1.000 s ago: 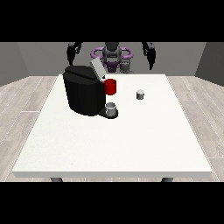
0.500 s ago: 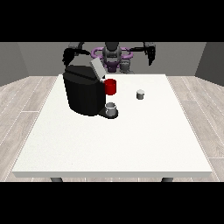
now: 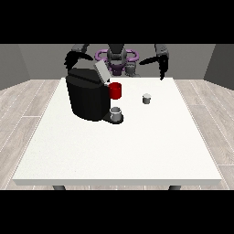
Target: Insert the coffee pod into the coffee machine and close the lid
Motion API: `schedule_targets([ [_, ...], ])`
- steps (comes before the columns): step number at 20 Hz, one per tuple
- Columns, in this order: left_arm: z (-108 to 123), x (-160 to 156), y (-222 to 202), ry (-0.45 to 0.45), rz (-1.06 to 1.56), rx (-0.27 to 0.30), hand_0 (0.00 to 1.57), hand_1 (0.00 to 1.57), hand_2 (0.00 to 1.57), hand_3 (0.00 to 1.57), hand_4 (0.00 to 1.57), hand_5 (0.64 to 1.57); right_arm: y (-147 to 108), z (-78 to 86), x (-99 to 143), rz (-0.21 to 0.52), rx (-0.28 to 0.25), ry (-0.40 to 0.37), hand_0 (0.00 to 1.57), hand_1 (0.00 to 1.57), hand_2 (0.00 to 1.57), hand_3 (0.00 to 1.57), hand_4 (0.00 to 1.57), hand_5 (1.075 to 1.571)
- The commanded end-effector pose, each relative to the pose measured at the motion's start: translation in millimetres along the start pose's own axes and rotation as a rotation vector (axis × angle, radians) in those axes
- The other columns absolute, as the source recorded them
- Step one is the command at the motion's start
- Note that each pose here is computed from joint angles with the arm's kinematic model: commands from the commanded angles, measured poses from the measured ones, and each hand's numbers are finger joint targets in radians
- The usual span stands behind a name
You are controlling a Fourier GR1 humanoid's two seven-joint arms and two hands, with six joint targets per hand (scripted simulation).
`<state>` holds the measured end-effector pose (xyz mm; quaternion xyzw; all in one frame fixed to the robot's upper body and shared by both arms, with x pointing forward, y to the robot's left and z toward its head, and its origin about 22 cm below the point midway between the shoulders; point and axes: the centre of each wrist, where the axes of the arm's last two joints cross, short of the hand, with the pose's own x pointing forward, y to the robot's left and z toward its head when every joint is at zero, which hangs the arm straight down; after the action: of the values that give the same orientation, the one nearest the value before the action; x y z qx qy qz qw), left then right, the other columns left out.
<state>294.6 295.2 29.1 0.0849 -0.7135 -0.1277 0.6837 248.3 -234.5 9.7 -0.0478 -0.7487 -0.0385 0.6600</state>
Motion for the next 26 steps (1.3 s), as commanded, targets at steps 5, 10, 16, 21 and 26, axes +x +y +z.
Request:
schedule_targets([
  [5, -29.7, -12.5, 2.6, 0.103, -0.067, -0.006, 0.0, 0.0, 0.0, 0.0, 0.0, 1.571, 6.1, -19.2, 15.9, 0.006, 0.044, -0.055, 0.0, 0.0, 0.0, 0.0, 0.28, 1.571],
  [10, -47.9, -18.1, 7.1, 0.144, -0.089, 0.006, 0.0, 0.0, 0.0, 0.0, 0.0, 1.571, 36.2, -17.9, 19.5, -0.012, 0.066, -0.04, 0.0, 0.0, 0.0, 0.0, 0.33, 1.571],
  [16, -54.7, -16.9, 18.7, 0.138, -0.211, -0.034, 0.0, 0.0, 0.0, 0.0, 0.0, 1.571, 10.0, -29.7, -0.1, -0.021, 0.027, -0.026, 0.0, 0.0, 0.0, 0.0, 0.37, 1.571],
  [21, -54.3, -33.6, 27.0, 0.165, -0.262, -0.045, 0.0, 0.0, 0.46, 0.0, 0.0, 1.571, 8.8, -33.3, 3.4, 0.048, 0.034, 0.002, 0.0, 0.0, 0.0, 0.0, 0.43, 1.571],
  [26, -74.7, -20.5, 10.5, 0.216, -0.313, -0.014, 0.7, 0.7, 0.78, 0.43, 0.0, 1.571, 17.9, -53.5, 5.1, 0.028, 0.012, 0.0, 0.0, 0.0, 0.0, 0.0, 0.41, 1.571],
])
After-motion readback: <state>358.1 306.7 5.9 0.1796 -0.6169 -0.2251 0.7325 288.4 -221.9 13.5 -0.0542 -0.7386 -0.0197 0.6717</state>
